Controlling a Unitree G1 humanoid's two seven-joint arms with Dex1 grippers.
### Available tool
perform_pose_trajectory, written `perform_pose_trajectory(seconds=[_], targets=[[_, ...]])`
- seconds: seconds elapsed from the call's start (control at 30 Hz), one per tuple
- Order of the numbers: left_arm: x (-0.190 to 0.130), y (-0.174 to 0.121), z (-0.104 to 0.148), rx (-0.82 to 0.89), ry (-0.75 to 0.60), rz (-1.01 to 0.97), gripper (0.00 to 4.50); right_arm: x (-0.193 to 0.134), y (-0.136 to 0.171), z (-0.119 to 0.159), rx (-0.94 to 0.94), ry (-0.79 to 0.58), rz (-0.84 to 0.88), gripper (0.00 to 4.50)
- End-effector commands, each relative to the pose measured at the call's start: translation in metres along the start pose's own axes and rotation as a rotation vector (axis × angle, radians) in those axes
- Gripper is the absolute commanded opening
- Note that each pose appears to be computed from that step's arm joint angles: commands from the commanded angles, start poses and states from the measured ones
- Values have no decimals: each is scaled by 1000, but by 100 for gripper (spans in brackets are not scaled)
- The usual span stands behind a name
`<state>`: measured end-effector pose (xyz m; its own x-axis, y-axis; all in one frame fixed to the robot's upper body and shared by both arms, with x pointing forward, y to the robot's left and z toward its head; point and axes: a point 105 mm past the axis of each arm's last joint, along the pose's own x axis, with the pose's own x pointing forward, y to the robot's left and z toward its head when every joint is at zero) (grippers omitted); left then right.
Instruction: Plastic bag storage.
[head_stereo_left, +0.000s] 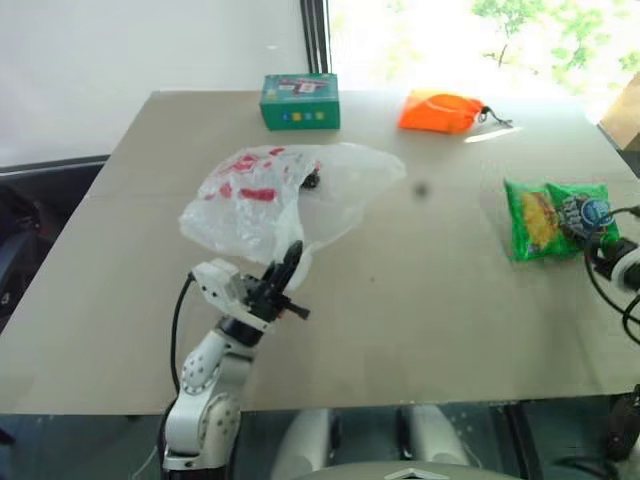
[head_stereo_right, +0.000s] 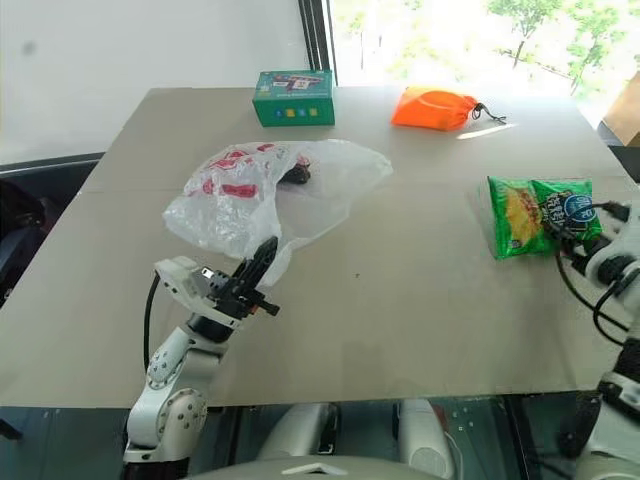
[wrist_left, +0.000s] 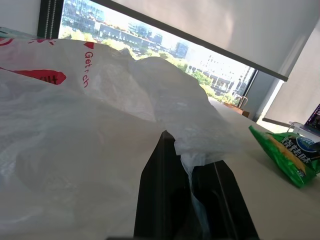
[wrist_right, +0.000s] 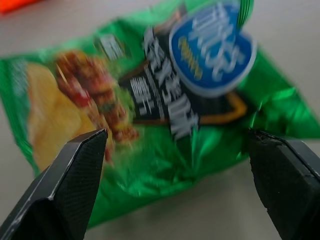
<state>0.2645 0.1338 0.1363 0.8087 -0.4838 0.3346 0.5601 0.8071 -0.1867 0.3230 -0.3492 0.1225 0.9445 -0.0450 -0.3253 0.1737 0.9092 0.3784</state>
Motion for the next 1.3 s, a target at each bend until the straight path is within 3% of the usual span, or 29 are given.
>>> perform_pose_trajectory(seconds=[0.03, 0.3, 0.43, 0.53, 0.7, 0.8, 0.9, 1.0, 1.3], targets=[[3, -6, 3, 42, -9, -44, 0, 0, 2, 9, 96, -82, -19, 446], [5, -8, 0, 57, -8, -55, 0, 29, 12, 3, 276, -151, 7, 446], [7, -11, -3, 56, -11, -57, 0, 51, 15, -6, 237, -153, 25, 446], [8, -10, 0, 74, -19, -52, 0, 61, 19, -12, 204, -136, 54, 353], [7, -4, 4, 96, -26, -26, 0, 66, 31, -6, 170, -169, 129, 127], [7, -3, 5, 105, -28, -21, 0, 64, 53, 8, 199, -230, 258, 5], [6, 1, 9, 116, -40, -2, 0, 45, 102, 23, 329, -246, 571, 5], [7, 2, 10, 116, -42, 1, 0, 20, 147, 16, 315, -155, 831, 5], [8, -7, 14, 106, -69, -9, 0, 2, 248, -45, 248, 133, 1028, 5]])
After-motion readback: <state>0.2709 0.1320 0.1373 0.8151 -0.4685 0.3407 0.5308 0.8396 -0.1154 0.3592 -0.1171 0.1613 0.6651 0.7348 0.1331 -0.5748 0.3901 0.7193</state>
